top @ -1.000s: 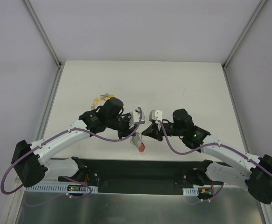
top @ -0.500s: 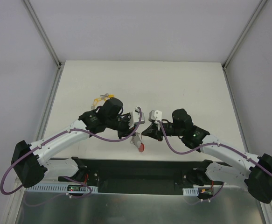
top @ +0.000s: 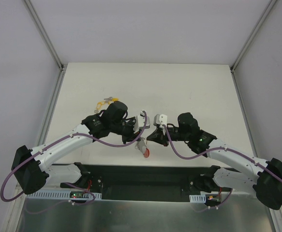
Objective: Put the keys on the keyring
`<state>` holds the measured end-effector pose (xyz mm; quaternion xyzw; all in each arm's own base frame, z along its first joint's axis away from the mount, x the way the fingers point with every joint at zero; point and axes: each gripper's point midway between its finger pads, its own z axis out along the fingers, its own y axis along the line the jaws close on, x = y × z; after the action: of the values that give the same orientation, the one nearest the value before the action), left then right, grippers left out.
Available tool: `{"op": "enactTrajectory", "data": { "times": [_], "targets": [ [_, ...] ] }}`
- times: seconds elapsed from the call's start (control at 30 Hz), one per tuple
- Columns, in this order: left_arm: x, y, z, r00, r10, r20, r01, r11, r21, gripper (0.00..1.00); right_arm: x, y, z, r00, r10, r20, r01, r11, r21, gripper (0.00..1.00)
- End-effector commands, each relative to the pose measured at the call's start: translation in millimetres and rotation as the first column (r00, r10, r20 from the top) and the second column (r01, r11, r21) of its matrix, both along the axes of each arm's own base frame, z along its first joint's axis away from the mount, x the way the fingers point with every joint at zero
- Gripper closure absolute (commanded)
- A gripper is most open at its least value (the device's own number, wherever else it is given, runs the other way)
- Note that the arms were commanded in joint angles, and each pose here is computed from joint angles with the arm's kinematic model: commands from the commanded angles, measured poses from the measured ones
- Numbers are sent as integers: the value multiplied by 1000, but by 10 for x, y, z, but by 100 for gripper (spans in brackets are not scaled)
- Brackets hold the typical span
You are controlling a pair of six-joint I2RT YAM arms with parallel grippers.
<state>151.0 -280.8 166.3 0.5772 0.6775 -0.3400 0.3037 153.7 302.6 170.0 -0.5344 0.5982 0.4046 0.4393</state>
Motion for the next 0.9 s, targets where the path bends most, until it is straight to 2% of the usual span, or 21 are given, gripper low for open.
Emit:
{"op": "enactTrajectory", "data": {
  "times": [0.0,0.87],
  "targets": [
    [-54,-60,128,998,-47,33,49,997,-56,100,22,57,172,997,29,65,-32,998,58,99],
    [-47,-51,120,999,-41,35,43,998,-51,100,-7,40,213,997,34,75,-39,997,70,99]
  ]
}}
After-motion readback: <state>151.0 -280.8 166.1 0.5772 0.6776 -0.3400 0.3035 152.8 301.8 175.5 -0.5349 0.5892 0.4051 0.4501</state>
